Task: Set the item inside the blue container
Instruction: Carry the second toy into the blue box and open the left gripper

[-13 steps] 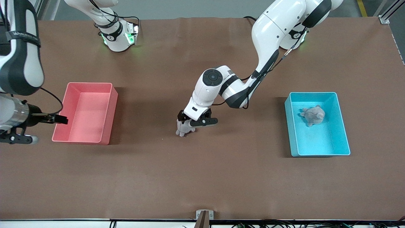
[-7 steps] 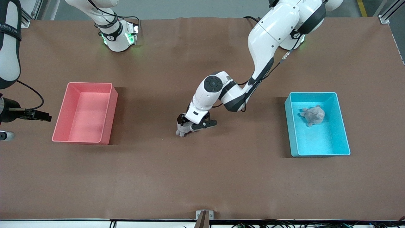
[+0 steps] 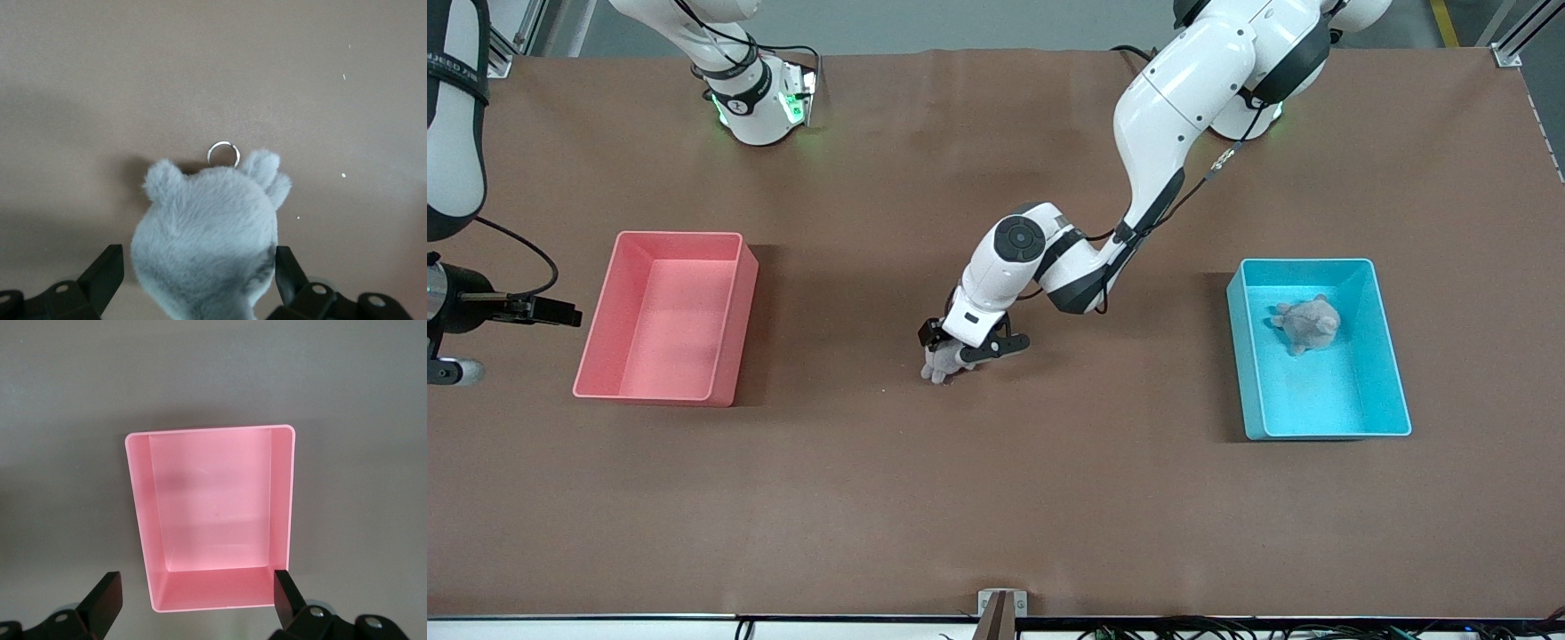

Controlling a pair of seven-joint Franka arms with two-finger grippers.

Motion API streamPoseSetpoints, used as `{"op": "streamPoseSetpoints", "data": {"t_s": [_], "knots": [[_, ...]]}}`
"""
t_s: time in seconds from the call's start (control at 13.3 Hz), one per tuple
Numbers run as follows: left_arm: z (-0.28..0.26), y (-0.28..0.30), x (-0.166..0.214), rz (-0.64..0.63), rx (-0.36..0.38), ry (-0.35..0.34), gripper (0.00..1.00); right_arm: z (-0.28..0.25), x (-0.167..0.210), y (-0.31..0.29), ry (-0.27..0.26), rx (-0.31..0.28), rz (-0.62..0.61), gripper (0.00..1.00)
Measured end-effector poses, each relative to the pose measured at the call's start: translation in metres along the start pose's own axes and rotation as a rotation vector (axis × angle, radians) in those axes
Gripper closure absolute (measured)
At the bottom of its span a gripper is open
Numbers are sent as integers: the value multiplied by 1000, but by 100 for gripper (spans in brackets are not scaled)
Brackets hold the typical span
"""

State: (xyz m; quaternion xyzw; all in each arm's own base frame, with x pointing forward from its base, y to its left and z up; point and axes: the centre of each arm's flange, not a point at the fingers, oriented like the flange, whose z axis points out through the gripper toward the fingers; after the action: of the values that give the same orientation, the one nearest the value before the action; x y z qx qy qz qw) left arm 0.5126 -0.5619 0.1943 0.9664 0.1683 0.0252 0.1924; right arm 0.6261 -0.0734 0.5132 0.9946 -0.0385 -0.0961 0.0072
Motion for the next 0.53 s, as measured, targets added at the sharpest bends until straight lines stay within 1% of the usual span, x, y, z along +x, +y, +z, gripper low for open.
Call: {"op": "streamPoseSetpoints", "data": {"t_s": [0.08, 0.15, 0.23, 0.38, 0.45, 0.53], "knots": [[2, -1, 1, -2, -11, 3, 0, -4, -6, 1, 6, 1, 1, 0], [4, -1, 1, -3, -20, 7, 3, -10, -15, 1, 16, 3, 2, 0], [5, -1, 2, -5, -25, 8, 3, -17, -24, 2, 27, 5, 2, 0], [7, -1, 2, -6, -25, 8, 23, -32, -41, 2, 50, 8, 2, 0], [6, -1, 2, -6, -27, 8, 35, -39, -47, 2, 60, 9, 0, 0], [5, 0, 3, -9, -29, 9, 44, -43, -52, 0, 68, 9, -3, 0]]}}
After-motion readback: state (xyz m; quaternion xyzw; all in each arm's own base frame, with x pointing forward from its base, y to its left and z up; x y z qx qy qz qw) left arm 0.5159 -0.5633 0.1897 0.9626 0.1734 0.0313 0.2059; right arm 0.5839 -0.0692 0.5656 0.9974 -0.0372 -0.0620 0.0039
